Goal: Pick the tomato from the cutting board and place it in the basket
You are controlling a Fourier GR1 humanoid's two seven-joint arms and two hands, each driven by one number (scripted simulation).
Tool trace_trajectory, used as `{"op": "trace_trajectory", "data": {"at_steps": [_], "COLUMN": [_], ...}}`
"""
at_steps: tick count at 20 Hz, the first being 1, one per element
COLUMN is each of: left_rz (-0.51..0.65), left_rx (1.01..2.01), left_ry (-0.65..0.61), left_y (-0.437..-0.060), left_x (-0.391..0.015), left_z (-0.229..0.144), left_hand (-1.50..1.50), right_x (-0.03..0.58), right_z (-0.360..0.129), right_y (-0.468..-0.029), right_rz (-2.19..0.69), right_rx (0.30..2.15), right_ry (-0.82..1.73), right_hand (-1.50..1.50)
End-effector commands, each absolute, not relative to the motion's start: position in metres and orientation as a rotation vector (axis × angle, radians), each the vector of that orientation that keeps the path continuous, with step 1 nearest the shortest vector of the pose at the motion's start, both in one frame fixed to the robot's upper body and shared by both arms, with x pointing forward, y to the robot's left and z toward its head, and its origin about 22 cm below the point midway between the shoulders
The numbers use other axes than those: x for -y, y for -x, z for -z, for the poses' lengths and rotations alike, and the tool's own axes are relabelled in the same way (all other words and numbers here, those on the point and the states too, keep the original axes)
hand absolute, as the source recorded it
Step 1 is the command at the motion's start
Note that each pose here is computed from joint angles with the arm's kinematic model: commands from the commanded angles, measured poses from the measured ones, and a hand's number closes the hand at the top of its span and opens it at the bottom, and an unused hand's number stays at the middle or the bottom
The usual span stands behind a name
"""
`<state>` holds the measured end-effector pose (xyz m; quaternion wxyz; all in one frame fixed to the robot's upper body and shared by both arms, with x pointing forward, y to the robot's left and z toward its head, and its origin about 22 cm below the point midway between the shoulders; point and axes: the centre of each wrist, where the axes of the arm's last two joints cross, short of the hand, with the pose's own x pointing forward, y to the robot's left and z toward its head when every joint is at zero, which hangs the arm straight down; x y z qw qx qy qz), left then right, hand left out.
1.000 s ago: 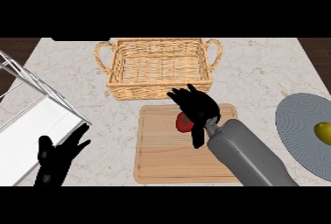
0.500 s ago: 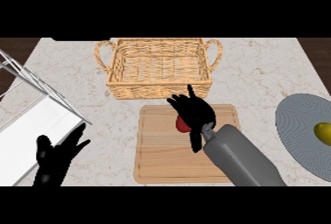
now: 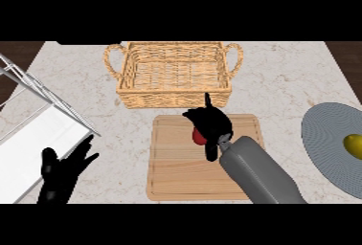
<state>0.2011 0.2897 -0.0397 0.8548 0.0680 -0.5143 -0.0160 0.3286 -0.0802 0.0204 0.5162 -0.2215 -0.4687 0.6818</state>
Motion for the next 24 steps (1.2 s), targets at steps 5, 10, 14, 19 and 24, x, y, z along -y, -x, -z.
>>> {"op": "trace_trajectory", "data": {"at_steps": [5, 10, 14, 19, 24], "left_rz": [0.039, 0.047, 0.091, 0.139, 0.184], "left_rx": [1.025, 1.0, 1.034, 1.063, 1.042], "left_ry": [-0.152, -0.143, -0.116, -0.081, -0.054], "left_y": [-0.19, -0.19, -0.206, -0.215, -0.218], "left_x": [-0.285, -0.298, -0.278, -0.27, -0.265], "left_z": [0.048, 0.053, 0.046, 0.039, 0.043], "left_hand": [0.0, 0.0, 0.0, 0.0, 0.0], "right_x": [0.099, 0.086, 0.032, 0.019, -0.006], "right_z": [0.005, -0.01, -0.019, -0.032, -0.071], "right_y": [-0.326, -0.343, -0.311, -0.303, -0.297], "right_rz": [-1.752, -1.756, -1.592, -1.406, -1.173], "right_rx": [1.179, 1.199, 1.09, 1.035, 1.15], "right_ry": [0.62, 0.611, 0.749, 0.889, 0.992], "right_hand": [1.5, 1.5, 1.5, 1.5, 1.5]}}
